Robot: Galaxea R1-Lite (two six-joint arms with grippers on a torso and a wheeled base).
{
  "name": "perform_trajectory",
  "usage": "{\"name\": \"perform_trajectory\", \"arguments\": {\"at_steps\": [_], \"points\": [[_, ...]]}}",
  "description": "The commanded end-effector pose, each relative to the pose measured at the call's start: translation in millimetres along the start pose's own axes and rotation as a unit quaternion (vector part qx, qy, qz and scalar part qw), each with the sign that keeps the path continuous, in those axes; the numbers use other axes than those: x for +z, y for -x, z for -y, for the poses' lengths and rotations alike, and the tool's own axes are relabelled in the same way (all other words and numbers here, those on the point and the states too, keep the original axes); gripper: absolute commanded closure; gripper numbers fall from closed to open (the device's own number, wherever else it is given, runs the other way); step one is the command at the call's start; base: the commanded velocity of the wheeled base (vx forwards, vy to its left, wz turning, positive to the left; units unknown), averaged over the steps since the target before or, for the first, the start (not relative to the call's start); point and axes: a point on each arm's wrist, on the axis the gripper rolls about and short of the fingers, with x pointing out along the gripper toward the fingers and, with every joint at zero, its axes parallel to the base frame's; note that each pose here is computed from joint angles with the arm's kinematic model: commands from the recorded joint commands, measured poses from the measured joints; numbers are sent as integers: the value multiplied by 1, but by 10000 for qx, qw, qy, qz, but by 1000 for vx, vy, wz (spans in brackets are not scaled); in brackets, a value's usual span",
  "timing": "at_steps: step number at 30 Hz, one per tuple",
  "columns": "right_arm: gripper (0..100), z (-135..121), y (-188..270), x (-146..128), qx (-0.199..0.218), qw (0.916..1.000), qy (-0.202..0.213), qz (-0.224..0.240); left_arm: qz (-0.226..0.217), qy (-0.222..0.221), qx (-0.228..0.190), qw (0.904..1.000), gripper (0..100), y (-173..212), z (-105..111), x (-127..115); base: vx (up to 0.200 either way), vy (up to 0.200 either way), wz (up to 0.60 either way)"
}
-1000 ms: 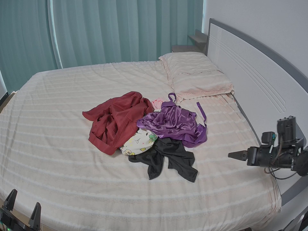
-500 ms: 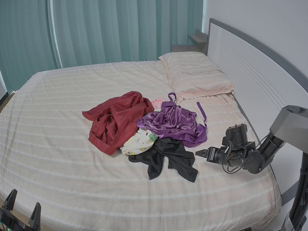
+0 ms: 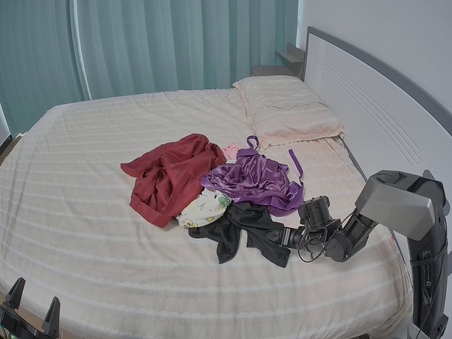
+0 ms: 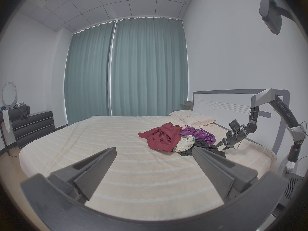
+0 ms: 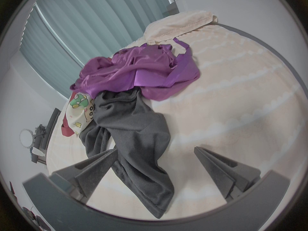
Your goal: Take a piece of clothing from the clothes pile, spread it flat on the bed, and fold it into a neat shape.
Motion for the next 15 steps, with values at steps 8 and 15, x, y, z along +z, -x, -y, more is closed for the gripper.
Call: {"name": "perform_trajectory", "arguments": {"at_steps": [8, 15], "points": [[0, -36, -25, -24, 252, 9995, -84, -172, 8, 1, 2, 10000, 0, 0, 0, -5, 0, 0, 0], [100, -41, -35, -29, -63, 10000, -15, 62, 8, 1, 2, 10000, 0, 0, 0, -5, 0, 0, 0]]}}
